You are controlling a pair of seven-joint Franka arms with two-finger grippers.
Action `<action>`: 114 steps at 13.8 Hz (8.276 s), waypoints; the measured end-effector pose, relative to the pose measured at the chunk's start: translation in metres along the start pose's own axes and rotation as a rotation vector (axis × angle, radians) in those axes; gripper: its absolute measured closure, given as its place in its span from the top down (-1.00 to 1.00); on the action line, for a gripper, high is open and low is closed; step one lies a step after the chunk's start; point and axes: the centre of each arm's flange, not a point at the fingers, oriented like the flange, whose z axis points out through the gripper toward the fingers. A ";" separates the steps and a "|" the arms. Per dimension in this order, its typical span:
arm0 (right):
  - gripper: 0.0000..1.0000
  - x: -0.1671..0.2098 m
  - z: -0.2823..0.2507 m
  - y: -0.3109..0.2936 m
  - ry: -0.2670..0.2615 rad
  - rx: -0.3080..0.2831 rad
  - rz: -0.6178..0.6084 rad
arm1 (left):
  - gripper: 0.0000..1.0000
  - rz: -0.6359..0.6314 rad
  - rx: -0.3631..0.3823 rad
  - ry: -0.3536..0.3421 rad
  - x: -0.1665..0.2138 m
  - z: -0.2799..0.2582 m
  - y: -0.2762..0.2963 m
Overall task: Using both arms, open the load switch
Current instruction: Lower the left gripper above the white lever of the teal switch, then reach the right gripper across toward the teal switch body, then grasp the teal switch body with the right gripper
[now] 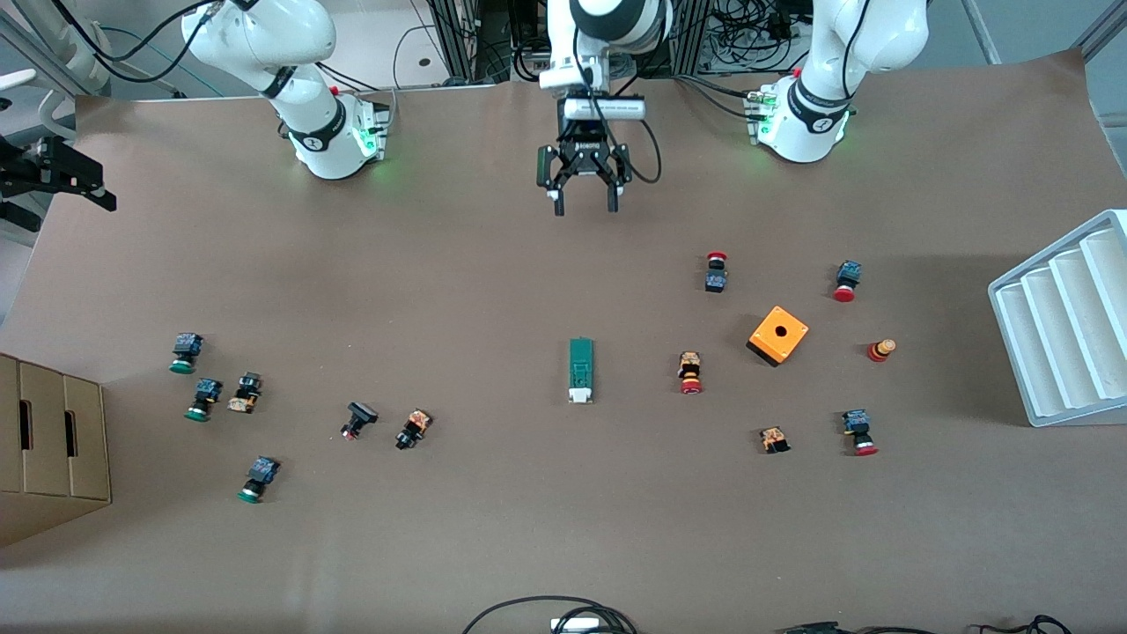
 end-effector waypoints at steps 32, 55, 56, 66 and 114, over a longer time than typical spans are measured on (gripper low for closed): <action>1.00 0.099 0.074 -0.032 0.056 -0.013 0.011 | 1.00 0.425 0.084 0.112 -0.145 0.192 -0.033; 1.00 0.165 0.146 -0.124 -0.001 -0.004 0.129 | 1.00 0.363 0.097 0.190 -0.168 0.263 -0.021; 1.00 0.166 0.148 -0.124 -0.004 0.002 0.133 | 1.00 0.364 0.105 0.204 -0.171 0.267 -0.023; 1.00 0.175 0.170 -0.154 -0.037 0.061 0.201 | 1.00 0.383 0.097 0.243 -0.172 0.269 -0.022; 0.95 0.261 0.412 -0.491 0.009 0.121 1.612 | 0.72 0.326 0.059 0.307 -0.195 0.263 -0.043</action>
